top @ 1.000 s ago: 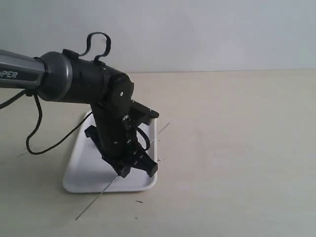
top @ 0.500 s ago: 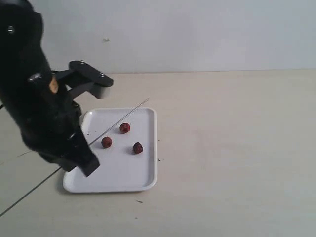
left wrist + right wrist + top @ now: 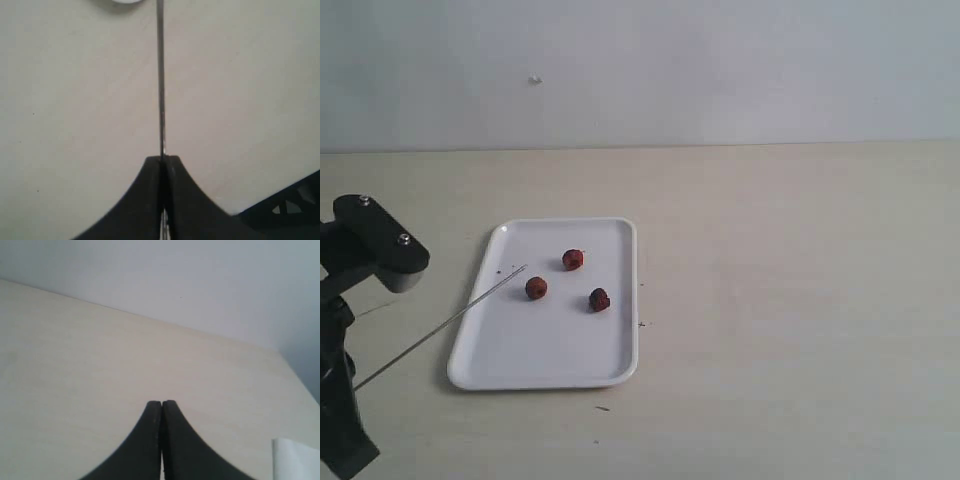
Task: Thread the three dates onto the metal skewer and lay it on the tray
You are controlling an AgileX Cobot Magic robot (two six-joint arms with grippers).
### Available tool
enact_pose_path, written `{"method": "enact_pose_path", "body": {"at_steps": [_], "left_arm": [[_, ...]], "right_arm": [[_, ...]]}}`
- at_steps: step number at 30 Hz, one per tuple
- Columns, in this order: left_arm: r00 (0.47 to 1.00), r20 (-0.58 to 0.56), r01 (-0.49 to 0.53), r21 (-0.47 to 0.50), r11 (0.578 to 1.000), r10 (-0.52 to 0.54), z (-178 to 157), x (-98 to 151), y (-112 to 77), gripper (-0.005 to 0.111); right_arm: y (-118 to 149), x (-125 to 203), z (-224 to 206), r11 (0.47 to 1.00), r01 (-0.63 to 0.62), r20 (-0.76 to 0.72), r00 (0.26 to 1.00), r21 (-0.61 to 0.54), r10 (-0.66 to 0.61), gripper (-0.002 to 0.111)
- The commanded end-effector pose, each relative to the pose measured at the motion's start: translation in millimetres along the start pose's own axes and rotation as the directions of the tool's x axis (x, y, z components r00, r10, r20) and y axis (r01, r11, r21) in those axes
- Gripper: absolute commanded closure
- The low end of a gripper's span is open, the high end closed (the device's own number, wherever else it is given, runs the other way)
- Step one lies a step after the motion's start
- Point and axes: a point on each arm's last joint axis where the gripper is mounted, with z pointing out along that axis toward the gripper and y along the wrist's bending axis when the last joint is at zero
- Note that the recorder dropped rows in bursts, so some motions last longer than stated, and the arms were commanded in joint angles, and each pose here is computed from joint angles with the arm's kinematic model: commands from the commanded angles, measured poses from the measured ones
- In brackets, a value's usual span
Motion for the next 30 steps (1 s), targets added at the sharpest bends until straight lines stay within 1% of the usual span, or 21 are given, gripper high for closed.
{"method": "enact_pose_path", "body": {"at_steps": [1,3,4,5,6,8,10,11,14,15,17,19,20,21,22,23,24,25,27,28,30], "left_arm": [[0.999,-0.022,0.035,-0.008,0.999,-0.035,1,7,0.4,0.107],[0.998,-0.022,0.061,-0.005,0.998,-0.061,1,7,0.0,0.107],[0.998,-0.024,0.062,-0.003,0.998,-0.062,1,7,-0.1,0.107],[0.998,-0.024,0.062,-0.003,0.998,-0.062,1,7,-0.1,0.107],[0.998,-0.024,0.062,-0.003,0.998,-0.062,1,7,-0.1,0.107],[0.998,-0.025,0.063,-0.001,0.998,-0.063,1,7,-0.3,0.107],[0.998,-0.025,0.065,0.004,0.998,-0.065,1,7,-0.8,0.107],[0.998,-0.023,0.063,0.004,0.998,-0.063,1,7,-0.8,0.107],[0.998,-0.021,0.061,0.005,0.998,-0.060,2,7,-1.0,0.107],[0.998,-0.024,0.058,0.005,0.998,-0.058,3,7,-1.2,0.107],[0.998,-0.033,0.056,0.004,0.998,-0.056,5,9,-1.5,0.107],[0.998,-0.042,0.055,0.004,0.998,-0.055,8,11,-1.9,0.107],[0.998,-0.045,0.055,0.004,0.998,-0.055,8,11,-2.0,0.107],[0.997,-0.051,0.054,0.004,0.999,-0.054,10,13,-2.2,0.107],[0.997,-0.056,0.053,0.004,0.999,-0.053,11,13,-2.4,0.107],[0.997,-0.060,0.053,0.004,0.999,-0.052,12,14,-2.5,0.107],[0.997,-0.065,0.052,0.004,0.999,-0.052,13,15,-2.7,0.107],[0.996,-0.067,0.052,0.004,0.999,-0.051,14,16,-2.9,0.107],[0.996,-0.066,0.054,0.004,0.999,-0.053,14,16,-2.9,0.107],[0.996,-0.066,0.054,0.004,0.999,-0.053,14,16,-2.9,0.107],[0.996,-0.067,0.055,0.004,0.998,-0.055,14,16,-2.9,0.107]], "right_arm": [[-2,-1,0,0.998,0.063,0.024,0.998,0.027,-0.063,0.108],[-2,-7,0,0.998,0.060,0.086,0.994,0.033,-0.062,0.108],[-2,-10,-1,0.999,0.024,0.126,0.992,0.028,-0.028,0.108],[-2,-16,-2,0.997,-0.070,0.194,0.979,0.010,0.067,0.108],[-2,-20,-3,0.984,-0.175,0.237,0.956,-0.018,0.174,0.108],[-4,-29,-5,0.909,-0.404,0.320,0.852,-0.098,0.413,0.108],[-6,-35,-8,0.841,-0.519,0.373,0.758,-0.153,0.536,0.108],[-8,-37,-9,0.818,-0.549,0.396,0.722,-0.170,0.567,0.108],[-11,-41,-11,0.782,-0.591,0.443,0.657,-0.198,0.610,0.108],[-12,-43,-12,0.755,-0.618,0.452,0.622,-0.217,0.639,0.108],[-17,-48,-17,0.654,-0.692,0.490,0.475,-0.306,0.731,0.108],[-21,-58,-23,0.566,-0.719,0.501,0.344,-0.403,0.794,0.108],[-23,-66,-29,0.556,-0.703,0.520,0.303,-0.444,0.798,0.108],[-26,-77,-36,0.562,-0.675,0.548,0.271,-0.478,0.791,0.108],[-30,-89,-40,0.569,-0.658,0.562,0.260,-0.492,0.786,0.108],[-33,-102,-43,0.584,-0.643,0.571,0.265,-0.496,0.777,0.108],[-36,-117,-44,0.608,-0.628,0.577,0.292,-0.486,0.763,0.108],[-39,-131,-43,0.632,-0.616,0.578,0.325,-0.471,0.748,0.108],[-44,-163,-32,0.665,-0.609,0.539,0.417,-0.432,0.732,0.108],[-46,-176,-24,0.685,-0.603,0.516,0.466,-0.409,0.719,0.108],[-51,-204,2,0.704,-0.613,0.437,0.556,-0.360,0.707,0.108]]}}
